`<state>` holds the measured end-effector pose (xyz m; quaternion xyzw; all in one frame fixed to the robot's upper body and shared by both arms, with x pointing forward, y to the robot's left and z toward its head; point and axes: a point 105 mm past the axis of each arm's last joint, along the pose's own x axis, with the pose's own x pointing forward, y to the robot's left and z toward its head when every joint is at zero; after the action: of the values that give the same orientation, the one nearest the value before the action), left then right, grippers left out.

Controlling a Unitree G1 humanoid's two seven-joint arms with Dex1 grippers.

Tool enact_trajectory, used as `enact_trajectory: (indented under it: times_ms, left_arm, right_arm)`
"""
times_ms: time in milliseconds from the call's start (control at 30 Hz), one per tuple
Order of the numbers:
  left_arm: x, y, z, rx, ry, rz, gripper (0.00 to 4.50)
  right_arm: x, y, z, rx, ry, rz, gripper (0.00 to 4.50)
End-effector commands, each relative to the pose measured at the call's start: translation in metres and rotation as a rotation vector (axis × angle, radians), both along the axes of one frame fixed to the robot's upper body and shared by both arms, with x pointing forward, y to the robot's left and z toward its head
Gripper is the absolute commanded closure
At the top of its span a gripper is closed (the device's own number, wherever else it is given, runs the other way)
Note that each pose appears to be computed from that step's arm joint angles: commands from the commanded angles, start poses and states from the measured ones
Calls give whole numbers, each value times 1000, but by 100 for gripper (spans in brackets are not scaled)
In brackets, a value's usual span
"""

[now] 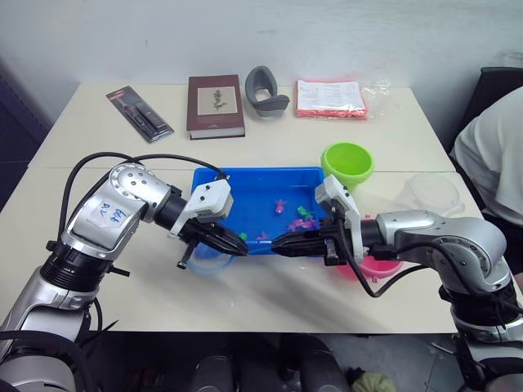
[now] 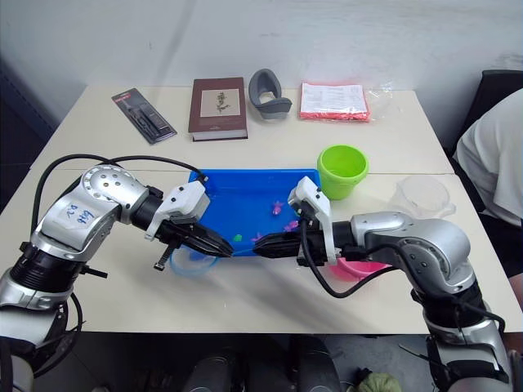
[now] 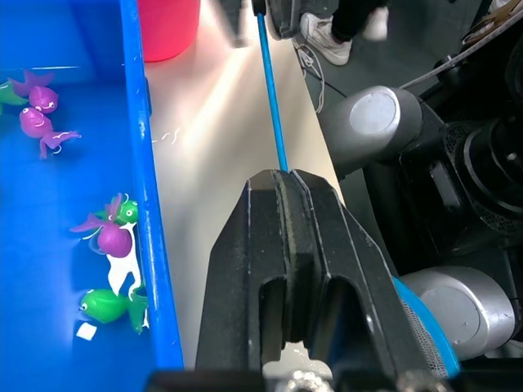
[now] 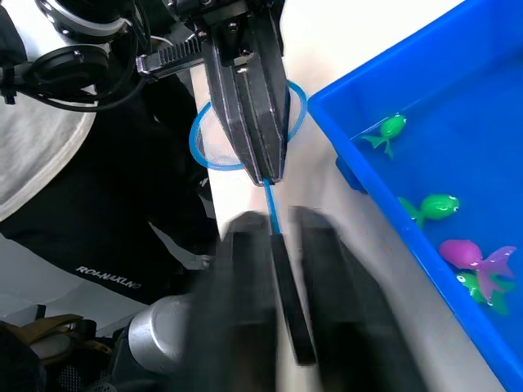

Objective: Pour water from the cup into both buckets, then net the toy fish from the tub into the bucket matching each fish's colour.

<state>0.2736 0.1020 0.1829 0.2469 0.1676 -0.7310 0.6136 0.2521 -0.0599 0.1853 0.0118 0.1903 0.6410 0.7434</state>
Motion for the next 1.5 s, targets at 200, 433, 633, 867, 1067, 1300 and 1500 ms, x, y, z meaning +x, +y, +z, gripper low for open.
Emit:
enact_trajectory:
  times_ms: [200, 433, 633, 867, 1067, 1300, 1500]
  left_arm:
    - [7, -8, 34, -180, -90, 33, 352]
    - [30, 32, 104, -537, -188, 269, 24]
    - [33, 88, 108, -610, -246, 473, 6]
    - [22, 121, 34, -511, -235, 667, 6]
    - [16, 108, 20, -535, -225, 681, 6]
    - [12, 100, 16, -539, -201, 672, 6]
    - [10, 99, 14, -548, -191, 679, 6]
  right_arm:
    - [-7, 2, 13, 46, -56, 52, 450]
    - [-10, -9, 21, 72, -127, 47, 450]
    - [-1, -46, 19, -7, -149, -113, 450]
    - [29, -88, 6, -139, -83, -449, 450]
    - [46, -82, 6, -120, -21, -528, 450]
    - [60, -88, 9, -132, 38, -615, 450]
    - [62, -92, 28, -115, -55, -593, 450]
